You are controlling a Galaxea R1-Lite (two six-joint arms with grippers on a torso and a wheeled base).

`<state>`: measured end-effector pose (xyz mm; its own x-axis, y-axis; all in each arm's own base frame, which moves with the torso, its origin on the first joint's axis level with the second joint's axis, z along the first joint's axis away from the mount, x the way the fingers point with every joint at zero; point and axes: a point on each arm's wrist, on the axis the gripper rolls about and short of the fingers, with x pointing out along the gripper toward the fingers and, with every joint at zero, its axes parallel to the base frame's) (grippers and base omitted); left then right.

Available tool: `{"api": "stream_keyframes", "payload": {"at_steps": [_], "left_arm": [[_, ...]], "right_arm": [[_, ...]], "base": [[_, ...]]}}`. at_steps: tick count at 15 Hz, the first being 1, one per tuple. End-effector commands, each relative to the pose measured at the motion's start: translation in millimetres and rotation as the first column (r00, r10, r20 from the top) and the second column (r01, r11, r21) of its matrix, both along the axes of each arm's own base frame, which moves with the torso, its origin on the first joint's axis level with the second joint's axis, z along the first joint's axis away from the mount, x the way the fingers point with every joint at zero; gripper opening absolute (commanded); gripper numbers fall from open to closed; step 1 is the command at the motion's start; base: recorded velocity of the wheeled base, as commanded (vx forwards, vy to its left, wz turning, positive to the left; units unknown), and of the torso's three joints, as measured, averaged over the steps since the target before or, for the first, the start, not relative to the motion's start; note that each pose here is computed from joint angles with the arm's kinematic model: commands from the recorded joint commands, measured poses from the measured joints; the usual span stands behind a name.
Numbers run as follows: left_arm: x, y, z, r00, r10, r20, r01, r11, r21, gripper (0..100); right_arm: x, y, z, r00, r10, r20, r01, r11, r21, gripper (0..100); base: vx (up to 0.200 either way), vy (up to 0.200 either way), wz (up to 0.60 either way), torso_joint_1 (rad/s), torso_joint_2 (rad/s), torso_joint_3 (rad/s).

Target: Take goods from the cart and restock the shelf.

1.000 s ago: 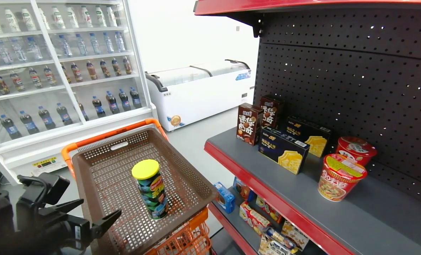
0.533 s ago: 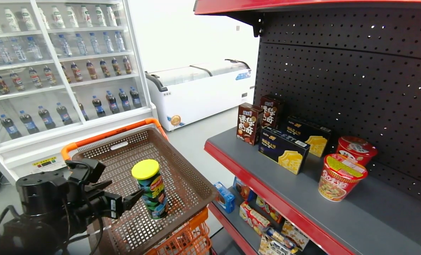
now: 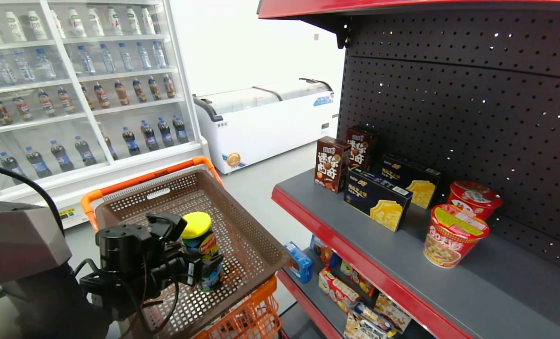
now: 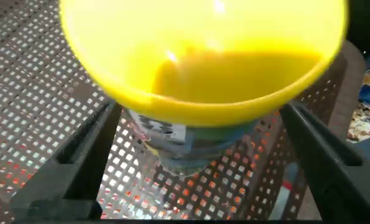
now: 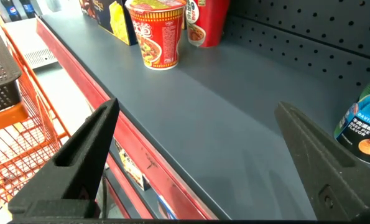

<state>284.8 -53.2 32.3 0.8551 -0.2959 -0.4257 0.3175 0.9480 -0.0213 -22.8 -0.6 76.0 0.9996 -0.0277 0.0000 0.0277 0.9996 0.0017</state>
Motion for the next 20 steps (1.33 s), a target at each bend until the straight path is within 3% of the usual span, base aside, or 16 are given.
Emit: {"api": "stream_keyframes", "payload": {"at_steps": [1, 7, 8, 11, 14, 16, 17, 19, 20], "left_arm": [[8.7, -2.4, -15.4, 0.999, -0.006, -0.032, 0.006, 1.0, 0.009, 100], [26.2, -5.5, -32.1, 0.999, -0.004, -0.047, 0.005, 1.0, 0.012, 100], [28.1, -5.8, -33.3, 0.999, -0.004, -0.049, 0.005, 1.0, 0.012, 0], [22.0, -7.7, -22.5, 0.999, 0.02, -0.026, -0.019, 0.999, 0.026, 0], [-12.3, -3.7, 38.3, 0.995, 0.021, 0.093, -0.02, 1.0, -0.01, 0], [-31.3, 0.6, 63.9, 0.996, 0.024, 0.09, -0.023, 1.0, -0.005, 0], [-54.3, 4.7, 94.4, 0.994, 0.02, 0.105, -0.019, 1.0, -0.014, 0], [-100.3, 13.3, 135.5, 0.998, 0.013, 0.069, -0.013, 1.0, -0.006, 0], [-111.1, 15.4, 142.4, 0.997, 0.011, 0.075, -0.01, 1.0, -0.009, 0]], "right_arm": [[0.0, 0.0, -0.1, 1.0, 0.0, 0.0, 0.0, 1.0, 0.0, 100], [0.0, 0.0, -0.1, 1.0, 0.0, 0.0, 0.0, 1.0, 0.0, 100], [0.1, 0.0, 0.0, 1.0, 0.0, -0.002, 0.0, 1.0, 0.0, 100], [0.0, 0.0, -0.1, 1.0, 0.0, 0.0, 0.0, 1.0, 0.0, 100], [0.0, 0.0, -0.1, 1.0, 0.0, 0.0, 0.0, 1.0, 0.0, 100], [0.0, 0.0, -0.1, 1.0, 0.0, 0.0, 0.0, 1.0, 0.0, 100], [0.0, 0.0, -0.1, 1.0, 0.0, 0.0, 0.0, 1.0, 0.0, 100], [0.0, 0.0, -0.1, 1.0, 0.0, 0.0, 0.0, 1.0, 0.0, 100], [0.0, 0.0, -0.1, 1.0, 0.0, 0.0, 0.0, 1.0, 0.0, 100]], "base": [[0.0, 0.0, 0.0, 0.0, 0.0, 0.0], [0.0, 0.0, 0.0, 0.0, 0.0, 0.0], [0.0, 0.0, 0.0, 0.0, 0.0, 0.0], [0.0, 0.0, 0.0, 0.0, 0.0, 0.0], [0.0, 0.0, 0.0, 0.0, 0.0, 0.0], [0.0, 0.0, 0.0, 0.0, 0.0, 0.0], [0.0, 0.0, 0.0, 0.0, 0.0, 0.0], [0.0, 0.0, 0.0, 0.0, 0.0, 0.0], [0.0, 0.0, 0.0, 0.0, 0.0, 0.0]]}}
